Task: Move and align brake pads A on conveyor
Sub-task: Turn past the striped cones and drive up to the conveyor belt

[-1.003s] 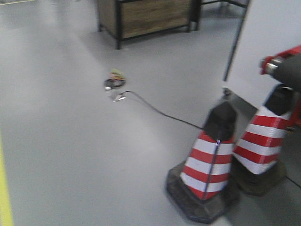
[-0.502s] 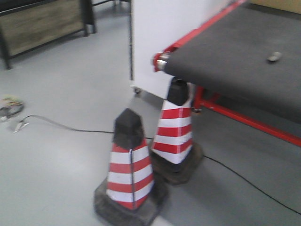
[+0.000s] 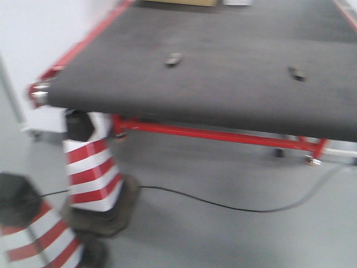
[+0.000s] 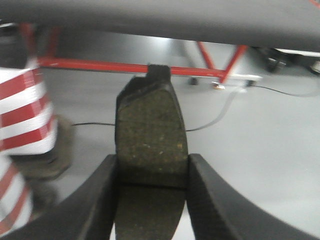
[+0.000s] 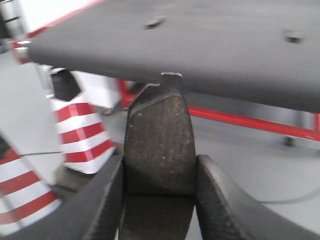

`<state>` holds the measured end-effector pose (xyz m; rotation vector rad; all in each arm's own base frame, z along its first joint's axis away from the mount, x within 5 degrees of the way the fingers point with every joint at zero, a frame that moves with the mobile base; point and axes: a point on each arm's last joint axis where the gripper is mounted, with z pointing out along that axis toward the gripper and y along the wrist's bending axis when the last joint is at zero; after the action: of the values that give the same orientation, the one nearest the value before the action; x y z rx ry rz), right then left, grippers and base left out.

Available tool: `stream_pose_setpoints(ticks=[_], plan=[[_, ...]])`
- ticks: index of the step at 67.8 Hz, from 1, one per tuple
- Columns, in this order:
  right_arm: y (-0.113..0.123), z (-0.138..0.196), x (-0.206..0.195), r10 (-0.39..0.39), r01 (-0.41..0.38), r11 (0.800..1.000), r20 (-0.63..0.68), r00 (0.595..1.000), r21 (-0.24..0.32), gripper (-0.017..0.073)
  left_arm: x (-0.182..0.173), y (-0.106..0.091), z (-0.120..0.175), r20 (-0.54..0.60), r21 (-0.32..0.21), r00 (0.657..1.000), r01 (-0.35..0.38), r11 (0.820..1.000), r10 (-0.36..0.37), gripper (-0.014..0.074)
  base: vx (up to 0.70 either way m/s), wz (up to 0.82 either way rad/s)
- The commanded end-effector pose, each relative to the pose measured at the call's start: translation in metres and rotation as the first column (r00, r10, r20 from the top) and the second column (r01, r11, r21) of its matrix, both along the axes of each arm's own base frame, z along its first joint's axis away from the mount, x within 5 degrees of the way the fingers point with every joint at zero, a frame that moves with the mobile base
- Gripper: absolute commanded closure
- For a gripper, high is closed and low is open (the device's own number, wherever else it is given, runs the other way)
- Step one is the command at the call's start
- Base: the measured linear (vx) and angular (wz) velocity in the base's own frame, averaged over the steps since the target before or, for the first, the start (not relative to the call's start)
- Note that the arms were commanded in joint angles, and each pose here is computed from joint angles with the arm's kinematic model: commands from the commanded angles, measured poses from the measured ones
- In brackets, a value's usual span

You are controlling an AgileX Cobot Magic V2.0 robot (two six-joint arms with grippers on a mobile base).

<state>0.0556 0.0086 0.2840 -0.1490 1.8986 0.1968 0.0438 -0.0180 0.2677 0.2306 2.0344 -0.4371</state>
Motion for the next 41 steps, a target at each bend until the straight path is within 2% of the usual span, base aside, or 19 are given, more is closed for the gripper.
stream_pose_setpoints(ticks=[1,17,41], plan=[[0.0012,0.0177,0.0016,0.013,-0.014,1.000,0.119,0.993,0.011,0.0564,0.0019,-0.0021,0.0165,0.097,-0.058,0.995,0.013,0.998,-0.007,0.0599,0.06,-0.85],[0.0012,0.0177,0.0016,0.013,-0.014,1.000,0.119,0.993,0.011,0.0564,0.0019,-0.0021,0.0165,0.097,-0.058,0.995,0.013,0.998,-0.007,0.0599,0.06,-0.62],[0.0012,0.0177,0.0016,0.013,-0.014,1.000,0.119,0.993,0.011,0.0564,0.0019,-0.0021,0.0165,0.097,-0.058,0.995,0.013,0.998,-0.007,0.0599,0.06,-0.15]])
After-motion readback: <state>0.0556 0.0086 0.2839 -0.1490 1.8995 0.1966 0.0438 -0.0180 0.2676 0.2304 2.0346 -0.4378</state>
